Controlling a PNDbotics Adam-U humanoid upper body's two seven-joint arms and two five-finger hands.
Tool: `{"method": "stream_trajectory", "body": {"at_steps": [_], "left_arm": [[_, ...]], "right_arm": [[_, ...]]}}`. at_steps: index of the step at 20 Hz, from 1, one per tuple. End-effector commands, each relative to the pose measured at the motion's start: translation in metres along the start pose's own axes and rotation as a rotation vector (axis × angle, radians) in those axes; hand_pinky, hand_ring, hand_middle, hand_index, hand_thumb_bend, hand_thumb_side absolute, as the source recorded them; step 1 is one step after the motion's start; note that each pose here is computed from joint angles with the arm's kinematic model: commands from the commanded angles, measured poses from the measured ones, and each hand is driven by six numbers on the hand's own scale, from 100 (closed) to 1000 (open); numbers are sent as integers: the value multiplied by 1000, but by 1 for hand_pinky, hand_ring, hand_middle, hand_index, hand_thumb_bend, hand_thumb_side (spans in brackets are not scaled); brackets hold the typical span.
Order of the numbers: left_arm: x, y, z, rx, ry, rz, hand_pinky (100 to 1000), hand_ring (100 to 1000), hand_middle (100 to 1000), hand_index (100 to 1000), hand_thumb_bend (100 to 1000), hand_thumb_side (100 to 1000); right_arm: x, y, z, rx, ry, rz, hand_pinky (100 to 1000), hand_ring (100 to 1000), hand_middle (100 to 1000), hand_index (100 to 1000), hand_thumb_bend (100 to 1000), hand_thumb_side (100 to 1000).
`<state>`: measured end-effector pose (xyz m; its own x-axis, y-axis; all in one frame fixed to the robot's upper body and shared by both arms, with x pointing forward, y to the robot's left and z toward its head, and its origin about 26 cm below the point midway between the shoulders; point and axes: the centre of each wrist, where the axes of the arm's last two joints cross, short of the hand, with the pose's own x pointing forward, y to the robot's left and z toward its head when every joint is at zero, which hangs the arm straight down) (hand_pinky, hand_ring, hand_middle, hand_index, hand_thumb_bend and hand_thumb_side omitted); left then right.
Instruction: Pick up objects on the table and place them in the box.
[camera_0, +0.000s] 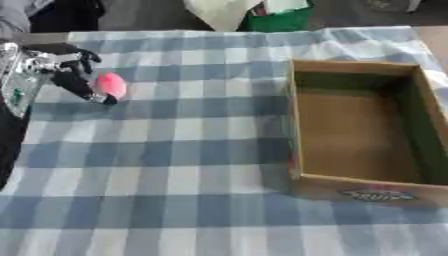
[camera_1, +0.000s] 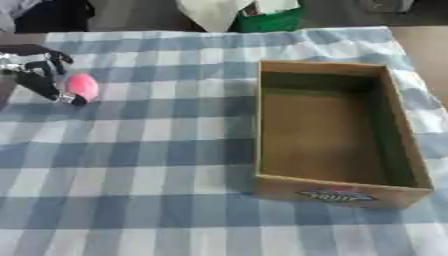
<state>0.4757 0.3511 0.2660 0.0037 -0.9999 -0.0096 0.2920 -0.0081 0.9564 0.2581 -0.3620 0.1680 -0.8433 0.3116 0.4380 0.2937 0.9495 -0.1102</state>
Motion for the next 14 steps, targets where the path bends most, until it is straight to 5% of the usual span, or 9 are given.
{"method": "stream_trajectory", "body": {"at_steps": [1, 6, 9, 11, 14], "left_arm": [[-7, 9, 4, 49, 47, -8, 446, 716, 737, 952, 621, 589], [-4, 2, 0, 67, 50, -14, 408, 684, 705, 865, 480, 554], [-3, 0, -2, 61, 37, -14, 381, 662, 678, 842, 204, 432], [-3, -1, -2, 54, 30, -11, 375, 653, 665, 835, 100, 408], [-3, 0, -2, 55, 14, 2, 356, 625, 634, 811, 100, 409]], "right_arm": [[4, -2, -6, 7, -21, 7, 781, 815, 755, 918, 100, 1000], [4, -2, -6, 3, -22, 5, 782, 815, 754, 919, 100, 1000], [4, -2, -6, -1, -22, 5, 782, 816, 754, 919, 100, 1000], [4, -2, -5, -4, -21, 4, 782, 816, 754, 919, 100, 1000], [4, -2, -5, -9, -19, 5, 783, 816, 754, 919, 100, 1000]]}}
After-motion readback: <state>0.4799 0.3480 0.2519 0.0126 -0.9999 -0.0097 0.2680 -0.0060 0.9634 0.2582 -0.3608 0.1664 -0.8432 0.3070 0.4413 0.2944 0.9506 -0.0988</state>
